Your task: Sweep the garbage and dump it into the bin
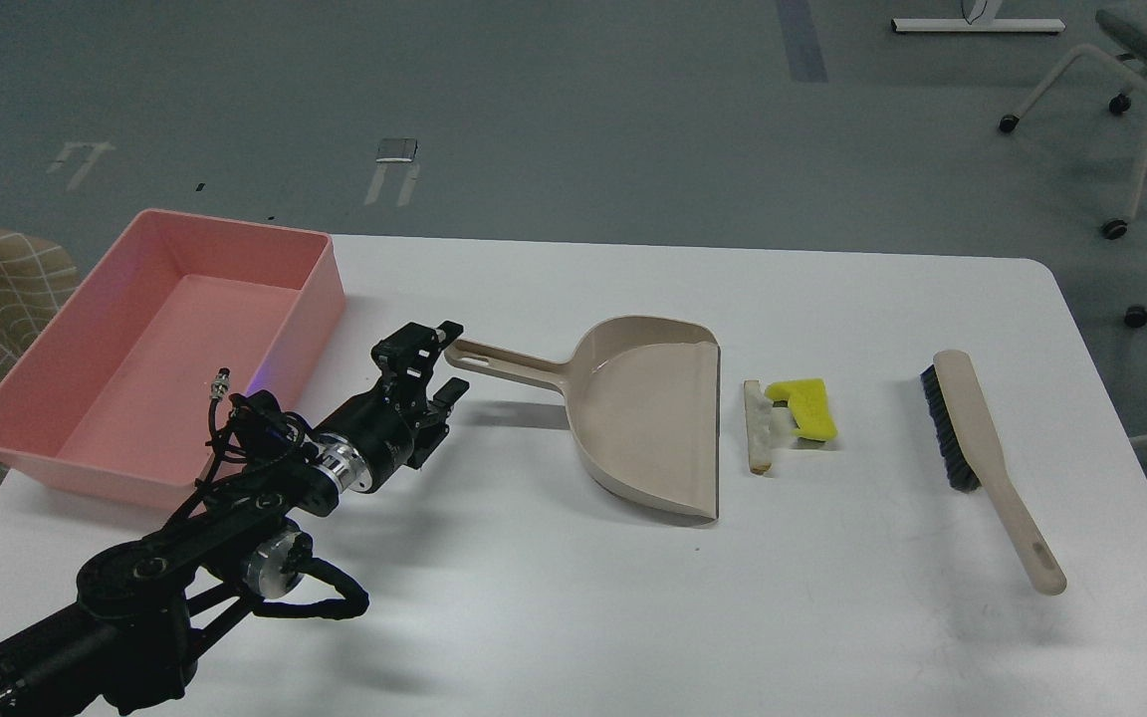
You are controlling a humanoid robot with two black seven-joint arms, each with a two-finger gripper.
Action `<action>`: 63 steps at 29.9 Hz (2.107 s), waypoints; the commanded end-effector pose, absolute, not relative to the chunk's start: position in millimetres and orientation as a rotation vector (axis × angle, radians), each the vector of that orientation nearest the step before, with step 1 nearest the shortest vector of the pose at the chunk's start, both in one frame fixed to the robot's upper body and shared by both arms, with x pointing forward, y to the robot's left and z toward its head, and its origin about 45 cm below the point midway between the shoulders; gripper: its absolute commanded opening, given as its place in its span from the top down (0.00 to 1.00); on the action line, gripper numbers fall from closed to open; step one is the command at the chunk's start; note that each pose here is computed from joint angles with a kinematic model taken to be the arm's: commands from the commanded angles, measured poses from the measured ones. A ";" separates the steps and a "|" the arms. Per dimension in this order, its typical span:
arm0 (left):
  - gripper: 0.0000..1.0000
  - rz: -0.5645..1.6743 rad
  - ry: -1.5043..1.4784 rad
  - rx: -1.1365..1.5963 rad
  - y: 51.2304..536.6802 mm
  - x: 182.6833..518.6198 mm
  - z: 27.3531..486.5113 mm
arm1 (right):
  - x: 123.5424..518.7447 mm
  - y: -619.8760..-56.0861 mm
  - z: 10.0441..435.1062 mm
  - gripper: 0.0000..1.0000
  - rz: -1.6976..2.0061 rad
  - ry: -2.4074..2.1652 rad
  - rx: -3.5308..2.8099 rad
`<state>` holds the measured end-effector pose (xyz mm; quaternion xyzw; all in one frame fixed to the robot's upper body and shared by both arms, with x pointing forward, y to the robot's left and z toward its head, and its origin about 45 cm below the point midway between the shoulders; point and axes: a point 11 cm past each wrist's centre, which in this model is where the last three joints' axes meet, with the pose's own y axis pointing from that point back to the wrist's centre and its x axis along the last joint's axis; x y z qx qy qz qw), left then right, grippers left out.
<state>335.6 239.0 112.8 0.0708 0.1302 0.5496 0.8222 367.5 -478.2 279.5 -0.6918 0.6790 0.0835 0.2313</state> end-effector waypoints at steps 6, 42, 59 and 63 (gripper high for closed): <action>0.33 1.170 0.247 0.135 237.5 346.3 122.0 | 365.9 -478.6 277.1 0.00 0.234 1.871 -1.901; 0.63 1.206 0.219 0.038 217.4 358.0 113.8 | 364.0 -479.6 275.1 0.00 0.241 1.871 -1.885; 0.92 1.222 0.205 0.034 219.8 359.3 111.8 | 360.6 -477.3 276.7 0.00 0.231 1.865 -1.897; 0.92 1.221 0.193 0.032 219.7 359.9 113.1 | 359.2 -477.6 274.8 0.00 0.234 1.870 -1.899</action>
